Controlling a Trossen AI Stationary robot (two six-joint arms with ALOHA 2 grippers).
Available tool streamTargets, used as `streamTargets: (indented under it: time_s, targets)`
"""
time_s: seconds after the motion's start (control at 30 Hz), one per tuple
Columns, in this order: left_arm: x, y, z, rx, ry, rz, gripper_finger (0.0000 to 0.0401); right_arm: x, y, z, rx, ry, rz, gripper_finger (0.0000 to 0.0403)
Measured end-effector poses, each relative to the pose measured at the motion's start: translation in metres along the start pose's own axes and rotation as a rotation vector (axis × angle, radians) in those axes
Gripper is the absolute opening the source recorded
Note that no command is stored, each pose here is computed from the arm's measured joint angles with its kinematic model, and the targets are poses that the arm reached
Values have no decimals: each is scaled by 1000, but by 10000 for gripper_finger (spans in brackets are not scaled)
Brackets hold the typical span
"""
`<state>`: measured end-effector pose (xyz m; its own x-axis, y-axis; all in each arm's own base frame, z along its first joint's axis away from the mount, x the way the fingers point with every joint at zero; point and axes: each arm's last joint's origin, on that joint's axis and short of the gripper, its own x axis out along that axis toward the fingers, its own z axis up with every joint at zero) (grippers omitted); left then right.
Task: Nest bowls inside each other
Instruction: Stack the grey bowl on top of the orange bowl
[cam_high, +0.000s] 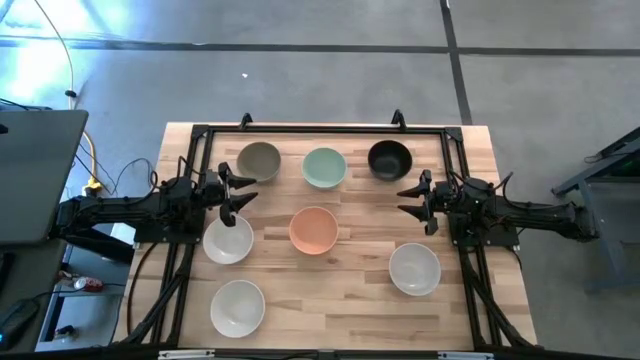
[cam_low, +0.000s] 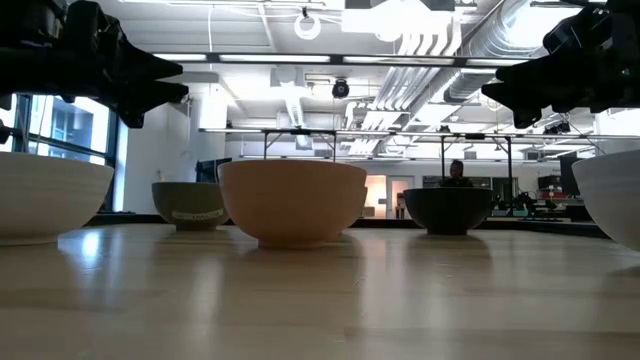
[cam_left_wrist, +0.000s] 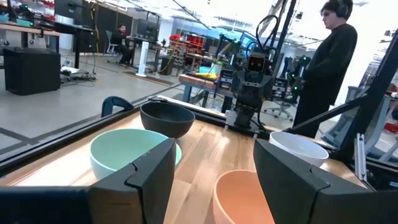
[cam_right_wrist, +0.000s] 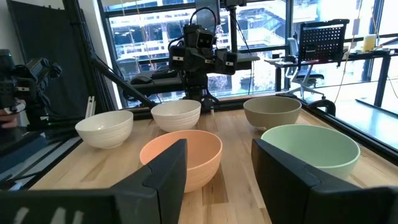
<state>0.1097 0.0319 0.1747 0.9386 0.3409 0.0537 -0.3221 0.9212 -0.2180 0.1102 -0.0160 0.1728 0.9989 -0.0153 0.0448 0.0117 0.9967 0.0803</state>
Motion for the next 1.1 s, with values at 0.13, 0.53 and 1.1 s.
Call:
streamTargets:
  time_s: [0.13,0.53,1.1]
  targets:
    - [0,0,0,-52,0,0,207,0,0,0,0,0,0,172]
    - [0,-2,0,-90,16,-61,207,0,0,0,0,0,0,172]
    - [0,-6,3,-96,6,-172,207,0,-1,-1,-376,11,-15,172]
